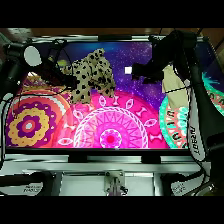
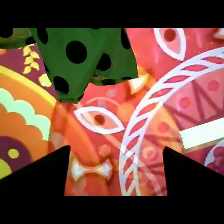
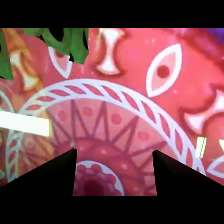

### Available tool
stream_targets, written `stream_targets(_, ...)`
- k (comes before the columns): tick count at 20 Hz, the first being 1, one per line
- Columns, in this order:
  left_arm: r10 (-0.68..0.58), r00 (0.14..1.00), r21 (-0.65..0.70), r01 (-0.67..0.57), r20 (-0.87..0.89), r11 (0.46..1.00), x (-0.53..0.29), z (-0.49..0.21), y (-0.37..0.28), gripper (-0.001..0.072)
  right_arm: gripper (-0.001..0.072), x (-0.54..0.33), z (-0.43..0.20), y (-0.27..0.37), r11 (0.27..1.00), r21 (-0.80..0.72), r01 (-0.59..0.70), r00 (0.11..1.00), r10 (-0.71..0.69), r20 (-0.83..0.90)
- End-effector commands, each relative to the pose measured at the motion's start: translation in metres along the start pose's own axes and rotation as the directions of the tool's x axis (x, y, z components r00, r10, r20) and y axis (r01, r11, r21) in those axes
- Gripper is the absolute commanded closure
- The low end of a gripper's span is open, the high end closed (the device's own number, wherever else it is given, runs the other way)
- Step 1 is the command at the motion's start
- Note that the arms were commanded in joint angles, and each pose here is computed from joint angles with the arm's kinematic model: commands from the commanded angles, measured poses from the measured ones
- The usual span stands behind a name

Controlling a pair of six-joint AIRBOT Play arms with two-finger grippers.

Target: Fold the shirts.

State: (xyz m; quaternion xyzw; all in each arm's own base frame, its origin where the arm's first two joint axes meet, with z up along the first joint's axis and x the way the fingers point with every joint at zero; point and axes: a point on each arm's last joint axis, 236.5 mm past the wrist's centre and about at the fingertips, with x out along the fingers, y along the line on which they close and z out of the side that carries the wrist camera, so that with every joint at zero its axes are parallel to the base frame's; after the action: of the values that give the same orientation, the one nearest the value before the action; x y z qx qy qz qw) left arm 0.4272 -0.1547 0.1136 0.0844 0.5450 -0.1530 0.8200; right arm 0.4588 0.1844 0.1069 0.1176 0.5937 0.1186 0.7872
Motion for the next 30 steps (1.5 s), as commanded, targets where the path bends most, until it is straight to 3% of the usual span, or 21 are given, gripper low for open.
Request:
stream_targets(1, -0.003, 0.999, -0.002, 0.004, 0.037, 1.0, 0.004, 0.01, -0.001, -0.0013, 0.0124, -0.002, 0.027, 0.004, 0.999, -0.047, -0.014, 0.993, 0.019, 0.115)
stream_targets(6, -0.013, 0.988, -0.02, 0.016, 0.152, 1.0, 0.034, 0.047, -0.002, -0.0013, 0.0124, -0.006, 0.05, 0.009, 0.998, -0.056, -0.029, 0.977, 0.04, 0.211)
stream_targets(8, 0.111, 0.973, -0.145, -0.083, 0.202, 0.986, 0.061, 0.066, 0.038, -0.0013, 0.0124, -0.009, 0.065, 0.01, 0.997, -0.08, -0.023, 0.961, 0.044, 0.271)
stream_targets(10, 0.138, 0.973, -0.224, -0.094, 0.186, 0.97, 0.101, 0.068, 0.07, -0.0013, 0.0124, -0.01, 0.068, 0.01, 0.996, -0.086, -0.022, 0.958, 0.045, 0.285)
stream_targets(15, 0.004, 0.995, -0.393, 0.038, 0.104, 0.919, 0.199, 0.043, 0.095, -0.0013, 0.0124, -0.006, 0.052, 0.006, 0.994, -0.106, -0.001, 0.975, 0.025, 0.221)
stream_targets(20, -0.089, 0.986, -0.366, 0.137, 0.143, 0.921, 0.233, 0.049, 0.068, -0.0005, 0.0124, -0.006, 0.051, 0.005, 0.994, -0.11, 0.0, 0.976, 0.024, 0.216)
stream_targets(21, -0.096, 0.986, -0.366, 0.141, 0.139, 0.92, 0.235, 0.048, 0.065, 0.0212, 0.0124, -0.006, 0.051, 0.005, 0.994, -0.11, 0.0, 0.976, 0.024, 0.215)
stream_targets(22, -0.107, 0.986, -0.366, 0.146, 0.127, 0.919, 0.234, 0.045, 0.061, 0.0574, 0.0124, -0.005, 0.05, 0.005, 0.994, -0.11, 0.001, 0.977, 0.022, 0.21)
stream_targets(23, -0.129, 0.985, -0.342, 0.16, 0.113, 0.926, 0.226, 0.045, 0.056, 0.066, 0.0124, -0.005, 0.048, 0.004, 0.994, -0.11, 0.004, 0.98, 0.019, 0.2)
stream_targets(26, -0.15, 0.967, -0.117, 0.177, 0.205, 0.977, 0.148, 0.084, 0.038, 0.0663, 0.0124, -0.011, 0.039, -0.003, 0.992, -0.127, 0.026, 0.985, -0.003, 0.172)
stream_targets(30, -0.183, 0.85, 0.144, 0.128, 0.494, 0.981, -0.063, 0.132, -0.017, 0.0663, 0.0124, -0.081, 0.042, 0.0, 0.983, -0.165, 0.079, 0.952, -0.025, 0.306)
